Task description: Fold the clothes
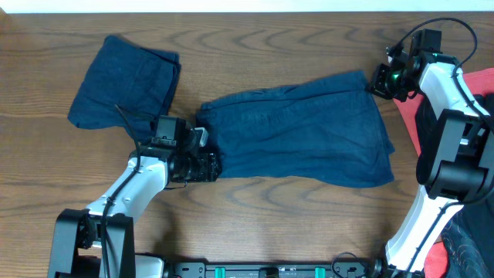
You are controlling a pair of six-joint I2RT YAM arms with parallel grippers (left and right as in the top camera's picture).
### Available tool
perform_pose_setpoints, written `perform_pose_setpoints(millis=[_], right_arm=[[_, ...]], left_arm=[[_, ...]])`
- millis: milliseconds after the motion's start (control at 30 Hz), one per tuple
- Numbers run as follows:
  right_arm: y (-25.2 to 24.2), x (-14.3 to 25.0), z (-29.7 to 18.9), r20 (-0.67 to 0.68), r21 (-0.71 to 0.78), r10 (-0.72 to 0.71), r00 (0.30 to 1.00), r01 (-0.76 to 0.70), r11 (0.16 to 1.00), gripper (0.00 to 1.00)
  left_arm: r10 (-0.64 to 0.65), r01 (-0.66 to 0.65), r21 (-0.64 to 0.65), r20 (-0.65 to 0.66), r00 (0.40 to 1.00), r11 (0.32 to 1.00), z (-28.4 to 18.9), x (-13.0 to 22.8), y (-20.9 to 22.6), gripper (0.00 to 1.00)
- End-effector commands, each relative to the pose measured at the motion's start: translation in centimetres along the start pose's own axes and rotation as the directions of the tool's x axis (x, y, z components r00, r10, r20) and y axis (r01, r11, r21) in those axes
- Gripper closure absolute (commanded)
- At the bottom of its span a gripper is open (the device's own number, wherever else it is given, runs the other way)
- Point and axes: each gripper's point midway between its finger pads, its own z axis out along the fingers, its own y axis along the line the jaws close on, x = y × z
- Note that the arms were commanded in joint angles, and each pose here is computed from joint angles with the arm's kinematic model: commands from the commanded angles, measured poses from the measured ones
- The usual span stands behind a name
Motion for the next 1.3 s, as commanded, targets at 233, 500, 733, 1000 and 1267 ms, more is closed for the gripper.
perform_pose_setpoints(millis=[233, 500, 733, 1000, 1267], right_arm=[[0.5, -1.2, -1.4, 0.044, 0.013, -0.009, 0.999, 0.008, 1.000, 0.99], [-0.6, -3.0, -1.6, 0.120, 0.075, -0.036, 0.992, 0.028, 0.997, 0.99], [2.3, -2.5, -1.8, 0.108, -0.082, -0.160, 0.981, 0.170, 0.982, 0.39], [1.0, 2.8, -4.8, -0.096, -0.044, -0.036, 0.995, 0.031, 0.999, 0.42], [-2.5, 11.5, -6.0, -0.386, 0.218, 0.189, 0.903, -0.110, 0.970, 0.50]], left_arm=[[-0.008, 0.008, -0.016, -0.040, 0.999, 1.000, 0.7, 0.9, 0.6, 0.94], [-0.107, 0.090, -0.221, -0.067, 0.992, 0.971, -1.7, 1.6, 5.3, 0.94], [-0.103, 0.096, -0.208, -0.024, 0.994, 0.973, -3.1, 0.5, 5.1, 0.72], [-0.061, 0.071, -0.166, 0.064, 0.996, 0.984, -8.2, -1.5, 2.1, 0.47], [0.061, -0.035, -0.106, 0.258, 0.964, 0.994, -9.1, -6.8, 0.4, 0.48]])
